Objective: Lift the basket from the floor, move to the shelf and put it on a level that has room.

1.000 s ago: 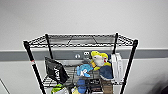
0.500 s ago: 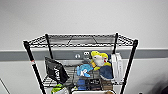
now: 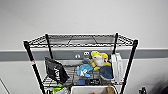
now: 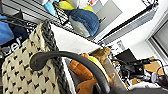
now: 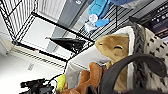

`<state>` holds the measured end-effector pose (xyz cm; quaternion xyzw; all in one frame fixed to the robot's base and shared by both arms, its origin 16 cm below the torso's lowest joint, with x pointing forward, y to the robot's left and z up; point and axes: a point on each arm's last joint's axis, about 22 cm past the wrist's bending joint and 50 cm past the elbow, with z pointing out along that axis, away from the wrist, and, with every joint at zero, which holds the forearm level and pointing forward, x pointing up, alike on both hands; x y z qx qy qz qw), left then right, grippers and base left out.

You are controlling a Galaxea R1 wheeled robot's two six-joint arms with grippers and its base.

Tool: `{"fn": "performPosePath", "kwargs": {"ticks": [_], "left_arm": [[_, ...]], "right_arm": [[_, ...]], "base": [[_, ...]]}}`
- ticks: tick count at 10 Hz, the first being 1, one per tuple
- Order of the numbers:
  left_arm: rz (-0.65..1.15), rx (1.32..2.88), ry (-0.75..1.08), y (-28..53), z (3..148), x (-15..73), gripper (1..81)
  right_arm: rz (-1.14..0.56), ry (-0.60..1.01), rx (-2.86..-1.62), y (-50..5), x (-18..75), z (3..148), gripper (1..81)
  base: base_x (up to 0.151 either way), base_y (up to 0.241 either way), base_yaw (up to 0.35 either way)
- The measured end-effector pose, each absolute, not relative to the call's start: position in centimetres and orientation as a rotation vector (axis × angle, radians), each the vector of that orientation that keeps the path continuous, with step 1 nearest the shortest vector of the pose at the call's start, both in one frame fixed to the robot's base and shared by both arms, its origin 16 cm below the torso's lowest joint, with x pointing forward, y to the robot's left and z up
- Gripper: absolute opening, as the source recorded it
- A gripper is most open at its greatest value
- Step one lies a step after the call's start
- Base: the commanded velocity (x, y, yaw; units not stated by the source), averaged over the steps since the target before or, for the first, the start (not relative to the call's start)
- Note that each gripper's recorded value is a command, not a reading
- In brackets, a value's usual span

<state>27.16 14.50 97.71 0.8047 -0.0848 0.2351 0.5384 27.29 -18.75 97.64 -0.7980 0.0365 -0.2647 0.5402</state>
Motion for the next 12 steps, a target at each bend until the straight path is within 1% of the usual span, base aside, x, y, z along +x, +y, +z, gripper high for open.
{"fn": "performPosePath", "kwargs": {"ticks": [5,9,12], "left_arm": [[0.579,1.844,-0.247,13.3,103.0,26.7,1.0],[0.613,1.823,-0.263,13.9,106.7,26.8,1.0],[0.610,1.787,-0.292,13.4,109.7,25.4,1.0]], "right_arm": [[-0.667,0.063,-1.860,-19.2,27.5,102.4,1.0],[-0.680,0.031,-1.821,-18.4,27.2,105.4,1.0],[-0.693,0.013,-1.795,-18.4,26.4,108.0,1.0]], "base": [[0.000,0.000,0.000],[0.000,0.000,0.000],[0.000,0.000,0.000]]}}
